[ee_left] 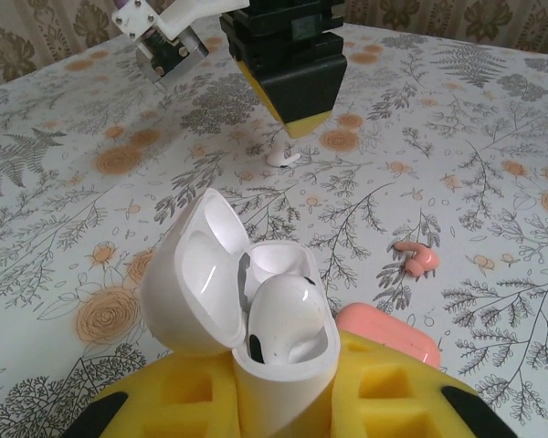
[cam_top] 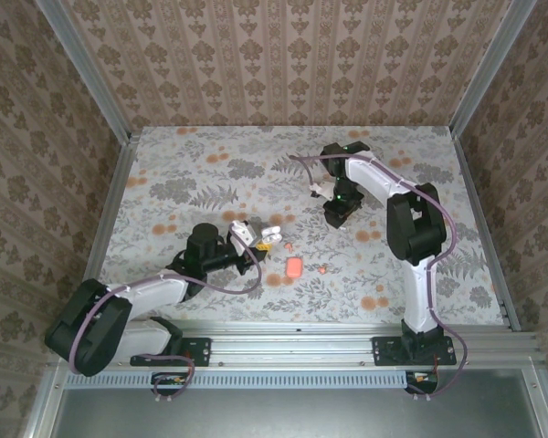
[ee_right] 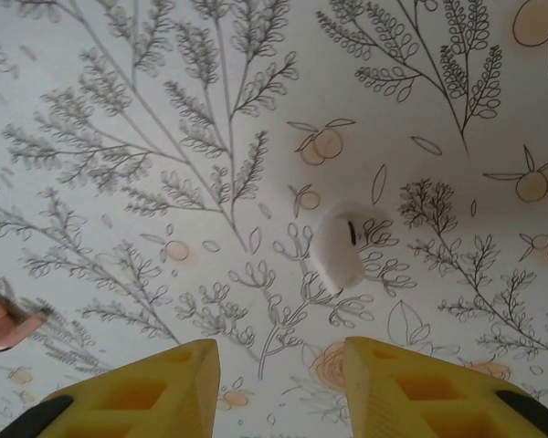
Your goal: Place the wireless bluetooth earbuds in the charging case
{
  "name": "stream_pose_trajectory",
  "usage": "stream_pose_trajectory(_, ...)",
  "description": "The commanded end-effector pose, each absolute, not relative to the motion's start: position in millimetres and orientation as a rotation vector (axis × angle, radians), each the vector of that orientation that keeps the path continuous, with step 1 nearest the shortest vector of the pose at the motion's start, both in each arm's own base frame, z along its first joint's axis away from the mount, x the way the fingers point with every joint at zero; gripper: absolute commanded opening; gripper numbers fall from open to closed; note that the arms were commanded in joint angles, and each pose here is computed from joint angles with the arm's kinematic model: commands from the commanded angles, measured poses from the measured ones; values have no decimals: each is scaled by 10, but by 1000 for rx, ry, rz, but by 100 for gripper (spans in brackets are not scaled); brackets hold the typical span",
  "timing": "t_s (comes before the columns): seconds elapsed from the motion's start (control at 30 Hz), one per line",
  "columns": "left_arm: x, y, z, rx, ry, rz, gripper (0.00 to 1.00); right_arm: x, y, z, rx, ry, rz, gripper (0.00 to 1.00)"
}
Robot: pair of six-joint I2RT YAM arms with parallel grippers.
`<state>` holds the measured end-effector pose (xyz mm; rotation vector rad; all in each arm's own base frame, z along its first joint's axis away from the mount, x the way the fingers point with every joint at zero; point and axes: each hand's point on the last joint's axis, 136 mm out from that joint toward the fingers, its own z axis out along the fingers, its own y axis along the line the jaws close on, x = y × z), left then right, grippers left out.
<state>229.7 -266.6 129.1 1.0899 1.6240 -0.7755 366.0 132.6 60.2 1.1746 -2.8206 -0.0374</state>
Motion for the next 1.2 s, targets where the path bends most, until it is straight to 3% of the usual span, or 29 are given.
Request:
stream_pose_trajectory(0.0, 2347, -2701, 1341, 1113, 1600, -754, 7, 3638, 1254, 545, 1182, -2756, -16, 42)
stream_pose_trajectory(0.4, 2371, -2743, 1320, 1118, 1615, -774, 7, 3648, 1245, 364, 1140, -2729, -98, 42)
stream_pose_trajectory(0.93, 2381, -2756, 1315, 1132, 1626, -770, 7, 3648, 1273, 340, 1109, -2728, -156, 19)
stream_pose_trajectory(1.17, 2388, -2760, 1316, 1132, 1629, -770, 7, 3654, 1290, 457, 1104, -2759, -169, 15)
